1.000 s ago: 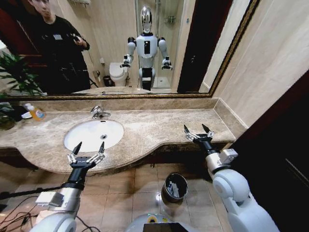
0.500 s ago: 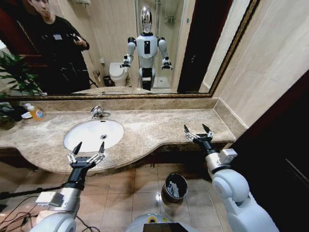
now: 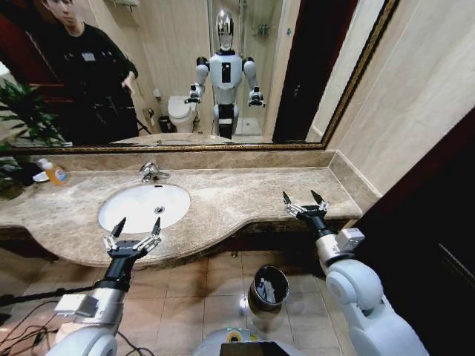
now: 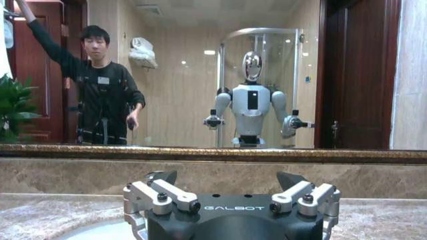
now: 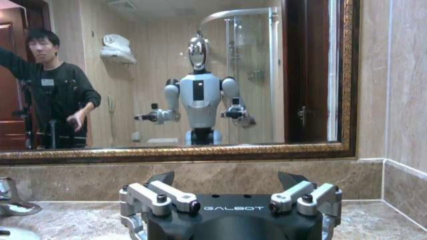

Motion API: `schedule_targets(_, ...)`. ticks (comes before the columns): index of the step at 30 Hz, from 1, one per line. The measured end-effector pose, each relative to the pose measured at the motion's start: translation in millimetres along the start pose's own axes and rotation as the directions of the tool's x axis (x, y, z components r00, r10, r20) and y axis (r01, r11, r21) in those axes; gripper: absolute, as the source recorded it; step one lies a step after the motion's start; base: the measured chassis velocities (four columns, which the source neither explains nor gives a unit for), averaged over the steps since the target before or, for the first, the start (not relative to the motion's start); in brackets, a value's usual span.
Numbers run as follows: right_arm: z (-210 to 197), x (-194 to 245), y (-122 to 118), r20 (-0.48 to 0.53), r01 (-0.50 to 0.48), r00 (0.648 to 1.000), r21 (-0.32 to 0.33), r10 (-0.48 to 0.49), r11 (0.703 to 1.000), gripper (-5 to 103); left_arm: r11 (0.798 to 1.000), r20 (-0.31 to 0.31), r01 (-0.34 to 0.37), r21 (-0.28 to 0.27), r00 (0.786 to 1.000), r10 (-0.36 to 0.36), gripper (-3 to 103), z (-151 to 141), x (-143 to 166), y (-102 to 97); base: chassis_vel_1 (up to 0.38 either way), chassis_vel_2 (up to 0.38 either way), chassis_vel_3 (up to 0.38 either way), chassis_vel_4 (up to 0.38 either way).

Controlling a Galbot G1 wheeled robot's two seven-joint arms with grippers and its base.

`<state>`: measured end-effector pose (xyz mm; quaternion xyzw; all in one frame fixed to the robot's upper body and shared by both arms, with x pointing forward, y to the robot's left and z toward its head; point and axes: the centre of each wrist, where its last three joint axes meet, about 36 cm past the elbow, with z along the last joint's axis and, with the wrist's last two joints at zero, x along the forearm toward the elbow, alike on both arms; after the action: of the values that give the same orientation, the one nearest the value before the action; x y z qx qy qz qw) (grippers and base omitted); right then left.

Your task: Pick up the trash from the sink and place it in the trash bin.

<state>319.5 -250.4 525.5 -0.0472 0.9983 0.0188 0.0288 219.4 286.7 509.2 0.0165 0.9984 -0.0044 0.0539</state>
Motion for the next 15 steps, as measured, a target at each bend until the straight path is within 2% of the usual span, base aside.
schedule_targets(15,0.4,-0.1,-0.2,0.0,0.0,1.0,0.0,0.0,1.0,100,1.0,0.0,0.0,0.0,1.0,0.0,100,0.0,0.0,0.0,0.0,0.0,0.0,0.0)
